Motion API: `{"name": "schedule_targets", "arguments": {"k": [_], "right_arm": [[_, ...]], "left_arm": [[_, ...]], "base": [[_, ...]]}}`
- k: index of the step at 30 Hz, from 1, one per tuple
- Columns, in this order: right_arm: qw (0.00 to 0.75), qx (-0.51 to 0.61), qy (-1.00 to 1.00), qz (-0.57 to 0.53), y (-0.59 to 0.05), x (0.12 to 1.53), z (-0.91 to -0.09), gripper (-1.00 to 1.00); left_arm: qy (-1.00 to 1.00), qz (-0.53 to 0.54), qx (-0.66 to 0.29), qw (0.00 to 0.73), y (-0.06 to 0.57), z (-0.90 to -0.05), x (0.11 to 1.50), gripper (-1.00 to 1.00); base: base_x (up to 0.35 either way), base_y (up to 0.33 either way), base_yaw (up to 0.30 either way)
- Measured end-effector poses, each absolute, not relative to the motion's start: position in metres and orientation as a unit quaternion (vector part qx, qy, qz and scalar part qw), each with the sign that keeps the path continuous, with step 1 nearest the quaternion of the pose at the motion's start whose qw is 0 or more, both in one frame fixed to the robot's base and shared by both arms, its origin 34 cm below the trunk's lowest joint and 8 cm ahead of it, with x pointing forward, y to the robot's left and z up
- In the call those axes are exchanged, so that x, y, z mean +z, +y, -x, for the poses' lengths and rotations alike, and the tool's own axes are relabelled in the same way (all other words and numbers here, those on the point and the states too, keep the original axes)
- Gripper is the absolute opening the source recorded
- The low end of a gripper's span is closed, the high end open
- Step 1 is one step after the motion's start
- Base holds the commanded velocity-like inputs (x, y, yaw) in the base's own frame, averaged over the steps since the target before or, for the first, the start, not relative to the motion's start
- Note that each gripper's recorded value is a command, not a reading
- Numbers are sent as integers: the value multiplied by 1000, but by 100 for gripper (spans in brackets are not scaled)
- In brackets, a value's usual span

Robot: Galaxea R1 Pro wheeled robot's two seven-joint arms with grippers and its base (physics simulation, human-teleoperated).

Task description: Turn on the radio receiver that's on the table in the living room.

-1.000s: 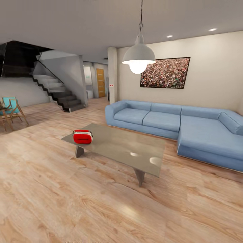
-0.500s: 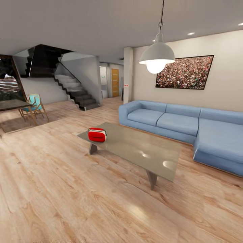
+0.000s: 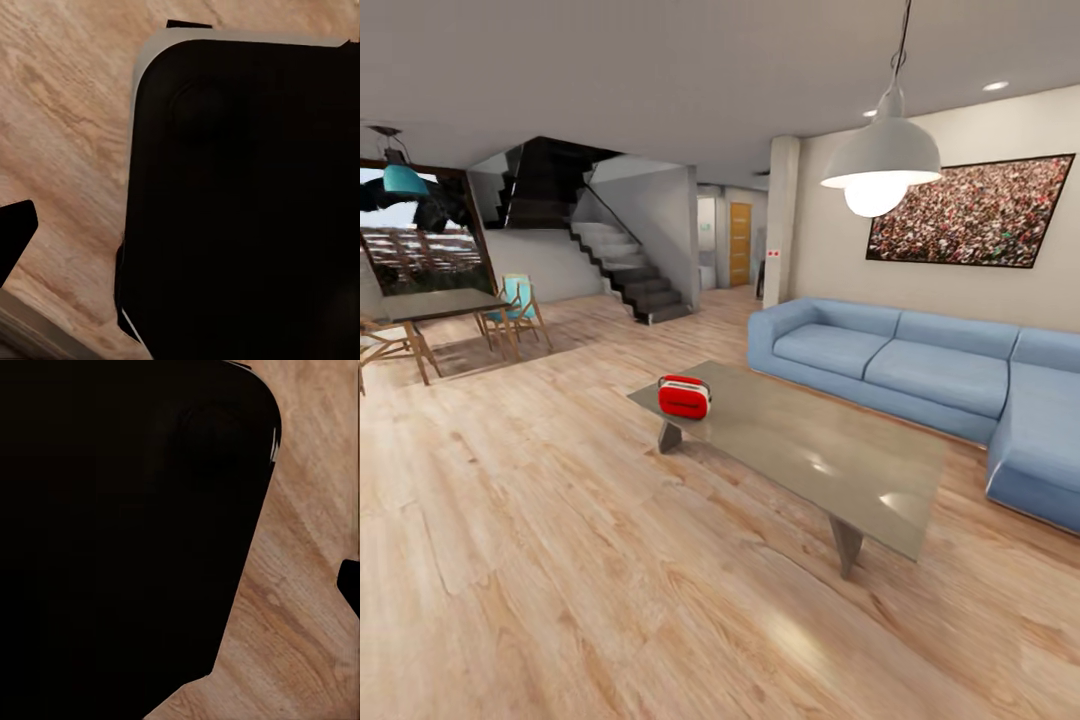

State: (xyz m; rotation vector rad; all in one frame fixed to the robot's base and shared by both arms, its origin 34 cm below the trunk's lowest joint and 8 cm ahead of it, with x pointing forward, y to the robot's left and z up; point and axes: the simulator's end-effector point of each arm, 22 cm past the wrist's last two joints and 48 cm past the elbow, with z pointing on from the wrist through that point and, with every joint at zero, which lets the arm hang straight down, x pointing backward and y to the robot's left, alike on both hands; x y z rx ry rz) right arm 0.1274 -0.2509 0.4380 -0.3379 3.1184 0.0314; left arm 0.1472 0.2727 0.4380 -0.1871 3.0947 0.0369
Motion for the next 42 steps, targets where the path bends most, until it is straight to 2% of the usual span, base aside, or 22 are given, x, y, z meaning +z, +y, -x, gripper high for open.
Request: {"name": "schedule_targets", "arguments": {"k": [13, 42], "right_arm": [[2, 11, 994, 107, -250, 438, -127, 100], [-3, 12, 994, 111, -249, 438, -123, 100]], "left_arm": [[994, 109, 14, 23, 279, -148, 438, 100], [994, 109, 15, 18, 279, -144, 438, 100]], "base": [[316, 0, 40], [326, 0, 260]]}}
